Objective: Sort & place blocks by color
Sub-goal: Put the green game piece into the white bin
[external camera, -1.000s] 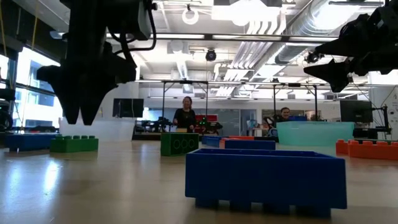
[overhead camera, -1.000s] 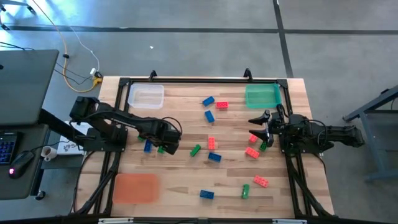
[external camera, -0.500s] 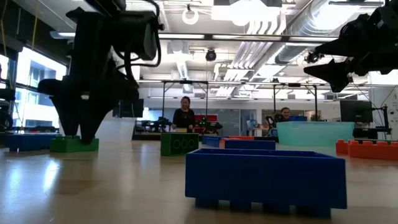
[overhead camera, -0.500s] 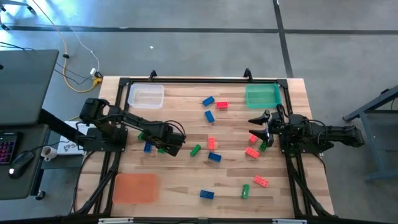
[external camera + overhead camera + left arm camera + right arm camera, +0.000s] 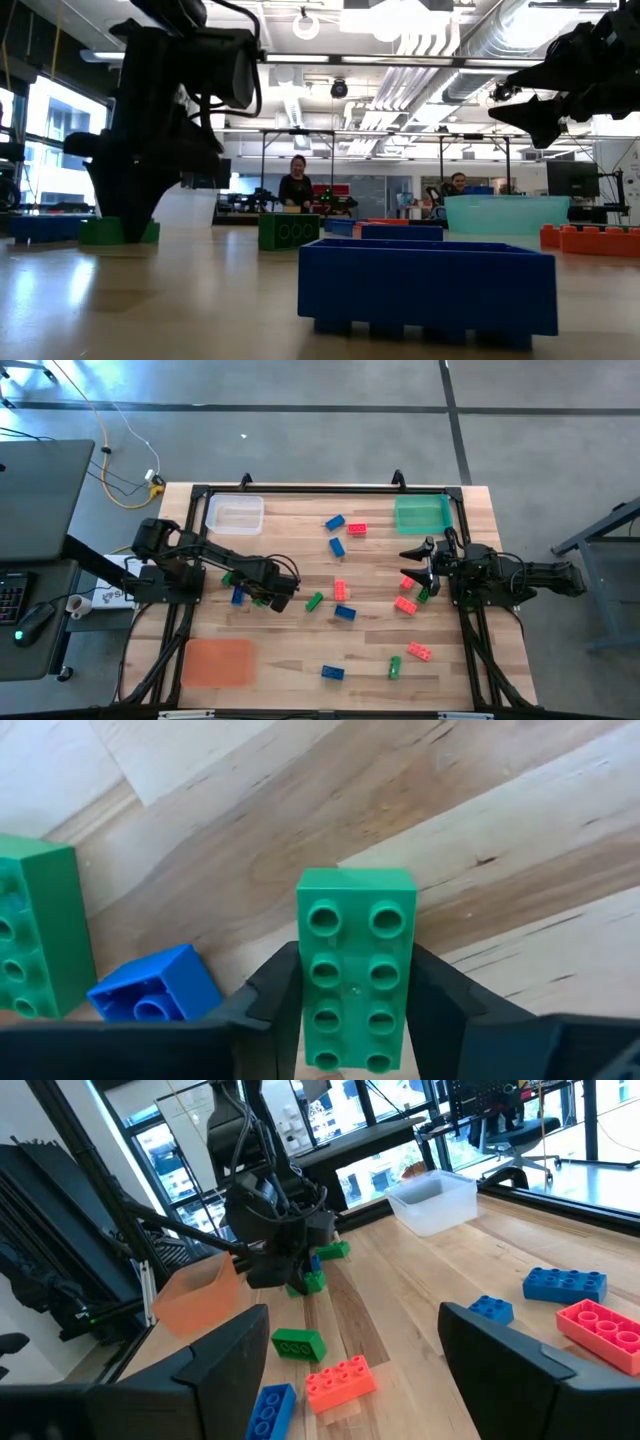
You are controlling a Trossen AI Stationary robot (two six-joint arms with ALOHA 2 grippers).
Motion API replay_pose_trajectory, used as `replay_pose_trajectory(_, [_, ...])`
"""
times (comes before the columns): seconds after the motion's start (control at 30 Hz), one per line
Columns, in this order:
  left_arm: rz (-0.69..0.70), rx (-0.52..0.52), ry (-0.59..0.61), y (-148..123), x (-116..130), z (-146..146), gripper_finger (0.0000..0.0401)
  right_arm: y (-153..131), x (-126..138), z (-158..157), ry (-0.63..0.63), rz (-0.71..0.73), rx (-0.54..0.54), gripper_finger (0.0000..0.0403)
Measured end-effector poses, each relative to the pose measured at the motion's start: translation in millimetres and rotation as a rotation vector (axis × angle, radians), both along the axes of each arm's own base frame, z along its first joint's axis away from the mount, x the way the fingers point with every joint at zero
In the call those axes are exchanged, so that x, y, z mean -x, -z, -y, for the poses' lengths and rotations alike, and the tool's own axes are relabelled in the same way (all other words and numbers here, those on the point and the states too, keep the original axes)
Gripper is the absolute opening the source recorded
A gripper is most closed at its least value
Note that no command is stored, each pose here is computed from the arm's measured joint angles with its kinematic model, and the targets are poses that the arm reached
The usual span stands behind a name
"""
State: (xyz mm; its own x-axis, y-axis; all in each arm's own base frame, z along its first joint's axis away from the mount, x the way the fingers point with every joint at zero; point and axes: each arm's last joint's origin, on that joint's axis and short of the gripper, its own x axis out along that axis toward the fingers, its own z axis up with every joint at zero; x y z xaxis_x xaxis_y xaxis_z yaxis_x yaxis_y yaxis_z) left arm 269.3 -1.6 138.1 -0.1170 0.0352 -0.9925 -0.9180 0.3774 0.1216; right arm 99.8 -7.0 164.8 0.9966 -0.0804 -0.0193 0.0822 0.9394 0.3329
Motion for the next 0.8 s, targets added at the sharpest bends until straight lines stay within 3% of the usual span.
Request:
replay_pose_trajectory(0.2, [0.099, -0.018, 0.027, -18.8, 1.3, -0.6, 0.0109, 0.1, 0.0, 0.0, 0.000, 0.000, 0.000, 0.0279])
replay_pose_trajectory(0.4, [0.264, -0.123, 0.014, -56.2, 10.9, -4.2, 0.0109, 0.0, 0.0, 0.0, 0.000, 0.000, 0.000, 0.0279])
replay_pose_trajectory(0.63, [0.474, -0.375, -0.071, -111.0, 40.7, -26.2, 0.0109, 0.1, 0.0, 0.0, 0.000, 0.000, 0.000, 0.0279])
replay_pose_trajectory(0.8, [0.543, -0.594, -0.142, -141.6, 68.9, -50.7, 0.0109, 0.0, 0.0, 0.0, 0.000, 0.000, 0.000, 0.0279])
